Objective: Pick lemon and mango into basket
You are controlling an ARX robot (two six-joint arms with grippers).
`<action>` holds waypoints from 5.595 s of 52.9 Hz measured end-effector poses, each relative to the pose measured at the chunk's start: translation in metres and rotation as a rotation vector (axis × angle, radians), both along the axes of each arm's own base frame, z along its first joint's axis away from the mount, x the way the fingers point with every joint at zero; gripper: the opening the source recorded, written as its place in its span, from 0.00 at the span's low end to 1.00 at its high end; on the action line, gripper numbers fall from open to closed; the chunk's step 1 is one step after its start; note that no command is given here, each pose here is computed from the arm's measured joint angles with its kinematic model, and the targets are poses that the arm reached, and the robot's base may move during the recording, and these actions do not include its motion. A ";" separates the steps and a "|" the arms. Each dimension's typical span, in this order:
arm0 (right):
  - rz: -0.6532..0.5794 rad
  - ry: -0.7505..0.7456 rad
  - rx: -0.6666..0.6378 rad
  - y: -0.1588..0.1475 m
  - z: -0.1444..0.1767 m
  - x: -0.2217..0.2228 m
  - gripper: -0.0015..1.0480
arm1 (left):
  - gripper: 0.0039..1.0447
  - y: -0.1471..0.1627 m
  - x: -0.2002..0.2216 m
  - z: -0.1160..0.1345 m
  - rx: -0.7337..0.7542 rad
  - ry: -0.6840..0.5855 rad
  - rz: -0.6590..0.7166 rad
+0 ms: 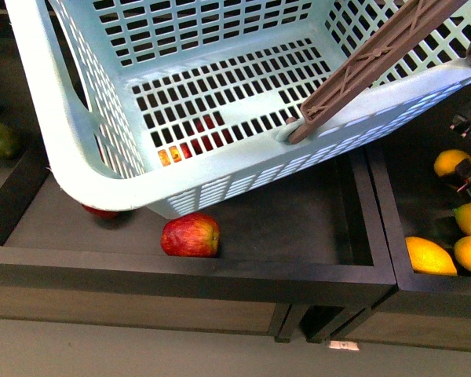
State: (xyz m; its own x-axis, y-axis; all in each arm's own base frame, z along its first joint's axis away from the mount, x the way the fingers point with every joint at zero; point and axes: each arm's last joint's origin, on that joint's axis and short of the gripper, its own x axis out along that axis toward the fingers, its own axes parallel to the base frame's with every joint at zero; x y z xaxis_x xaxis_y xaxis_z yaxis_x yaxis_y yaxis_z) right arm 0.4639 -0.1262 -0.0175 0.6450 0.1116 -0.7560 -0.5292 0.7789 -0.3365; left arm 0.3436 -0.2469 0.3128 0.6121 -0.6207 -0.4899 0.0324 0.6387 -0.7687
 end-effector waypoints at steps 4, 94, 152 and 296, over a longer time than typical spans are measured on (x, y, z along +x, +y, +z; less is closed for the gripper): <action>0.000 -0.077 0.067 -0.001 0.029 -0.008 0.51 | 0.26 0.000 0.000 0.000 0.000 0.000 0.000; -0.087 -0.552 0.554 0.164 0.263 -0.133 0.92 | 0.26 0.000 0.000 -0.001 0.001 0.003 -0.004; -0.390 -0.784 0.568 0.126 0.204 -0.293 0.02 | 0.26 -0.001 0.001 -0.002 0.005 0.003 -0.003; -0.391 -0.784 0.573 0.126 0.189 -0.325 0.92 | 0.26 -0.002 0.002 -0.001 0.001 0.002 -0.004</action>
State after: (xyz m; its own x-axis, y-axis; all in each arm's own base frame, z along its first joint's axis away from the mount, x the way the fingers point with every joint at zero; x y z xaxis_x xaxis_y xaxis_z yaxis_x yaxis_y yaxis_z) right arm 0.1389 -0.0001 0.1716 0.9999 -0.0011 -0.0101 0.0011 1.0000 -0.0032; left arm 0.3452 -0.2485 0.3114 0.6089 -0.6224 -0.4917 0.0335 0.6395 -0.7681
